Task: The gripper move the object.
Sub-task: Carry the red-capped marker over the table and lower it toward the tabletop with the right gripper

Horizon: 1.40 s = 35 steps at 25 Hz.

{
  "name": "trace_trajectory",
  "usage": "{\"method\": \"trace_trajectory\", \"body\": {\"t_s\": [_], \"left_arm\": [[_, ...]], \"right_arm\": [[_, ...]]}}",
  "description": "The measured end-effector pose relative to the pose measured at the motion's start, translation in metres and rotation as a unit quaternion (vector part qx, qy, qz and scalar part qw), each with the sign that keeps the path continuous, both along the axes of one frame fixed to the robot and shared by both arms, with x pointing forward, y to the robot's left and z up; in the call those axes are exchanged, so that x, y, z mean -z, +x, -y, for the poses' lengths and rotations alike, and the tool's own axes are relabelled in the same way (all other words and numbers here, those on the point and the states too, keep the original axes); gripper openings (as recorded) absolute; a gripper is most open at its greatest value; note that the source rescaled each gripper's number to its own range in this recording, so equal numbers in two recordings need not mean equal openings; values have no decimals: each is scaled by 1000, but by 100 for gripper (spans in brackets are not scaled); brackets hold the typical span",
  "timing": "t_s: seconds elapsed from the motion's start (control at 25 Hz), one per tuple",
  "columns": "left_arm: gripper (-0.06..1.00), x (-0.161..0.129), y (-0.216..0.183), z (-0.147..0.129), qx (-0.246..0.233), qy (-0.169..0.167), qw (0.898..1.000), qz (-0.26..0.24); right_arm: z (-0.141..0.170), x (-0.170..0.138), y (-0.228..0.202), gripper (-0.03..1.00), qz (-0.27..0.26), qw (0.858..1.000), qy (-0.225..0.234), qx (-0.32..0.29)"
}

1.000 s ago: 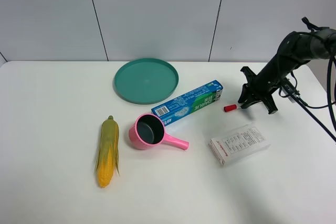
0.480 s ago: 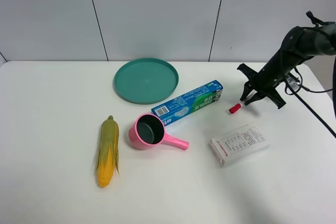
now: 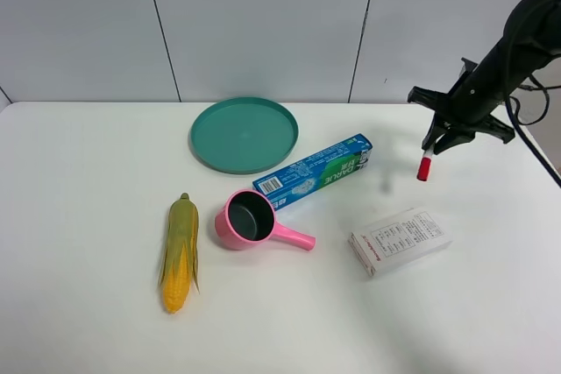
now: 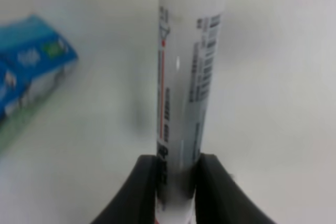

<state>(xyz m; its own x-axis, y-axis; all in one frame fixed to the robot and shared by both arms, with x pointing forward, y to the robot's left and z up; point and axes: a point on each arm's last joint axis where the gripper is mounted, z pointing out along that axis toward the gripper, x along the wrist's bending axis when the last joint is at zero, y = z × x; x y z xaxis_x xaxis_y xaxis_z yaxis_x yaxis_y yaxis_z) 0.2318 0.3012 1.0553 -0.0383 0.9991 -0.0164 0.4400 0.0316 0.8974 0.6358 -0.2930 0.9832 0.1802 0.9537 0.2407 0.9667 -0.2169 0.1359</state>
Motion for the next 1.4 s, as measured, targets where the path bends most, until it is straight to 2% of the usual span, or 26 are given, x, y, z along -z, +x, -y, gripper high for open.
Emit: {"method": "trace_trajectory", "body": {"t_s": [0.16,0.32,0.56,1.04,1.16,1.4], "left_arm": [[100,0,0,0,0,0,1000,0],[100,0,0,0,0,0,1000,0],[100,0,0,0,0,0,1000,0],[100,0,0,0,0,0,1000,0],[100,0,0,0,0,0,1000,0],[100,0,0,0,0,0,1000,0]], "right_arm": [[-9,-30,-12,0,37,993,-28,-112],[-27,-63,-26,0,89,975,-48,-199],[-79,-94,-49,0,153,921,-76,-351],[-195,-111,-83,0,284,833,-59,-472],[-216,-111,-98,0,286,817,-45,-498],[-244,-104,-135,0,229,778,-56,-582]]}}
